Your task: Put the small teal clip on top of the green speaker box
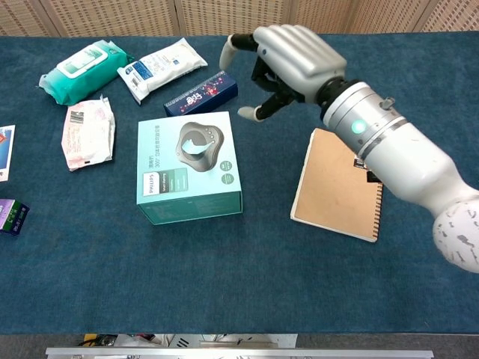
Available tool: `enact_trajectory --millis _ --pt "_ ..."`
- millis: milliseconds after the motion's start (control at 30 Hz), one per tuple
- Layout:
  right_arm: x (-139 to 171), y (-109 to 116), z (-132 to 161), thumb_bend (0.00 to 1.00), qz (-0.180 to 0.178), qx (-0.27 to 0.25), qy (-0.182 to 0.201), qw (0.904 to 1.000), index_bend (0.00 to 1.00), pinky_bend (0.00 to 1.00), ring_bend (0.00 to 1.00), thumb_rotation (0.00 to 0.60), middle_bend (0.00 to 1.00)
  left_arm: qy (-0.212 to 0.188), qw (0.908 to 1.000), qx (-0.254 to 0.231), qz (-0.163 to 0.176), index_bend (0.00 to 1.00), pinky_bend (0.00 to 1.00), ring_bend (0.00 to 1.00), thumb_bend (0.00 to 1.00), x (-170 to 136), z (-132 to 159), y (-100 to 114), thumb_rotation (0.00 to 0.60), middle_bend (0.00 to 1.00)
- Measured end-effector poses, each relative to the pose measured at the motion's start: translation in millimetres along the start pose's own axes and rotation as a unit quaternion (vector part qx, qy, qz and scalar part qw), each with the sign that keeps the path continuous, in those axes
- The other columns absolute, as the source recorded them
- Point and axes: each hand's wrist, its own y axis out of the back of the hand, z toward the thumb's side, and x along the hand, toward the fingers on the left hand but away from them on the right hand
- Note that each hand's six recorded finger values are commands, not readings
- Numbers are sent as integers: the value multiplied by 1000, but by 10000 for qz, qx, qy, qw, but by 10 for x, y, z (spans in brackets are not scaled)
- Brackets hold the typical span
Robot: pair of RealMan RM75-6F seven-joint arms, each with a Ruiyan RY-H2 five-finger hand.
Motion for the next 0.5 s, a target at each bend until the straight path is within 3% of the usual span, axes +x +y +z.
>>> enact_trajectory --millis 233,367,500 --pt "203 475 -426 653 -412 336 -496 9974 460 1000 944 600 916 -664 9974 106 -271 166 709 765 450 309 233 37 600 734" --pt "311 690 -657 692 -668 541 -796 9931 469 1000 935 600 903 -1094 9927 290 -414 170 836 910 562 461 412 37 600 882" --pt "375 803 -801 693 -772 678 -979 9899 469 1000 935 600 903 -1527 9851 519 -597 185 882 977 611 604 620 12 600 946"
